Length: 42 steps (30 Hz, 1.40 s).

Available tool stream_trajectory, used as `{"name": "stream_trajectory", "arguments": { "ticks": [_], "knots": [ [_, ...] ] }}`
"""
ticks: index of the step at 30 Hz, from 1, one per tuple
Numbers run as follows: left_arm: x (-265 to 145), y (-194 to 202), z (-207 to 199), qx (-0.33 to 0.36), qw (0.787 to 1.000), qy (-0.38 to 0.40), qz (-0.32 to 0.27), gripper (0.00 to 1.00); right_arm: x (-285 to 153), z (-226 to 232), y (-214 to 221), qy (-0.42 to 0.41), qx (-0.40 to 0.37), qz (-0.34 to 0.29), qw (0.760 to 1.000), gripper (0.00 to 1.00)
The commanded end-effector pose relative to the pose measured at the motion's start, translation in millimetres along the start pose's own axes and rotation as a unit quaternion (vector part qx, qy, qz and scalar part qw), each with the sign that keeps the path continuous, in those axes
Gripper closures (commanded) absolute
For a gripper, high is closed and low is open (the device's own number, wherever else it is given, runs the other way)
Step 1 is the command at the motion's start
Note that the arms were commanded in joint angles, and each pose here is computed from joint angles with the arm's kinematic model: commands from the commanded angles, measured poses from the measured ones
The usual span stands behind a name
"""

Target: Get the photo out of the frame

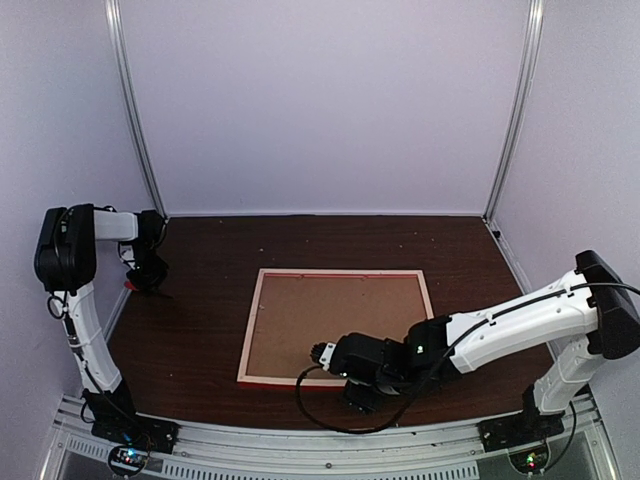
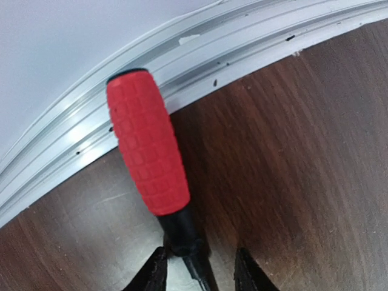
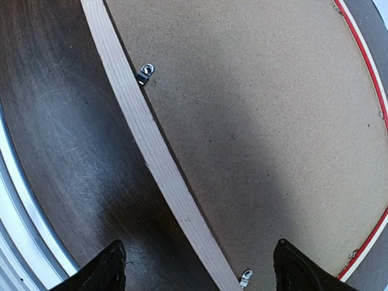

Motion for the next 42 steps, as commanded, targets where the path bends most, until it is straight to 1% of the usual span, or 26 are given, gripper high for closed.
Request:
{"name": "stream_trajectory", "arguments": {
  "ticks": [1,3,6,7,14,19,21,24,27,30,34,37,42],
  "knots": [
    [8.6,-5.5,-1.3,-0.004,1.0,-0.004,-0.006,0.68,7.4,-1.5,2.7,0.006,0.001,0.011,1.0,0.18],
    [11.5,-4.2,-1.9,-0.002,1.0,-0.005,-0.003,0.73,8.9,-1.8,3.0,0.006,0.0,0.014,1.0,0.18],
    [17.2,-2.2,-2.8,0.003,1.0,-0.011,0.006,0.86,10.0,-1.7,1.5,0.005,-0.003,0.015,1.0,0.18],
    [19.3,-0.8,-2.8,0.005,1.0,-0.013,0.01,0.89,10.0,-2.1,1.2,0.006,-0.004,0.016,1.0,0.18],
    [23.4,8.5,-1.9,0.019,0.999,-0.008,0.03,1.0,8.5,-5.8,-0.3,0.006,-0.002,0.017,1.0,0.18],
    [25.8,22.8,-2.7,0.038,0.998,0.031,0.042,1.0,4.1,-10.8,-4.6,0.007,0.01,0.008,1.0,0.18],
    [25.2,27.9,-5.5,0.049,0.996,0.059,0.044,1.0,0.9,-14.3,-6.8,0.009,0.018,0.002,1.0,0.18],
    [20.2,36.5,-13.9,0.082,0.991,0.101,0.044,1.0,-5.4,-21.3,-9.6,0.015,0.034,-0.009,0.999,0.18],
    [7.7,43.6,-24.9,0.128,0.981,0.142,0.029,1.0,-11.9,-31.3,-12.8,0.027,0.054,-0.022,0.998,0.18],
    [-9.2,48.5,-34.4,0.173,0.968,0.183,0.006,1.0,-19.9,-42.0,-17.1,0.043,0.075,-0.04,0.995,0.18],
    [-45.8,61.5,-54.4,0.258,0.938,0.226,-0.039,1.0,-32.7,-56.4,-23.5,0.057,0.107,-0.063,0.991,0.18],
    [-74.5,76.3,-67.4,0.313,0.907,0.275,-0.061,1.0,-45.0,-68.3,-27.3,0.06,0.133,-0.084,0.986,0.17],
    [-126.8,105.5,-86.6,0.398,0.833,0.368,-0.106,1.0,-62.3,-91.1,-27.1,0.051,0.186,-0.099,0.976,0.15]
  ]
}}
Point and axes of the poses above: each gripper's point midway between its finger pads, its own x axis out along the fingers, its own z axis along the line the jaws close on, y = z × x, the point moved 5 cm from there along -x, back along the fingers, and after that the axes turned 14 degrees about x, right-handed, at the moved point
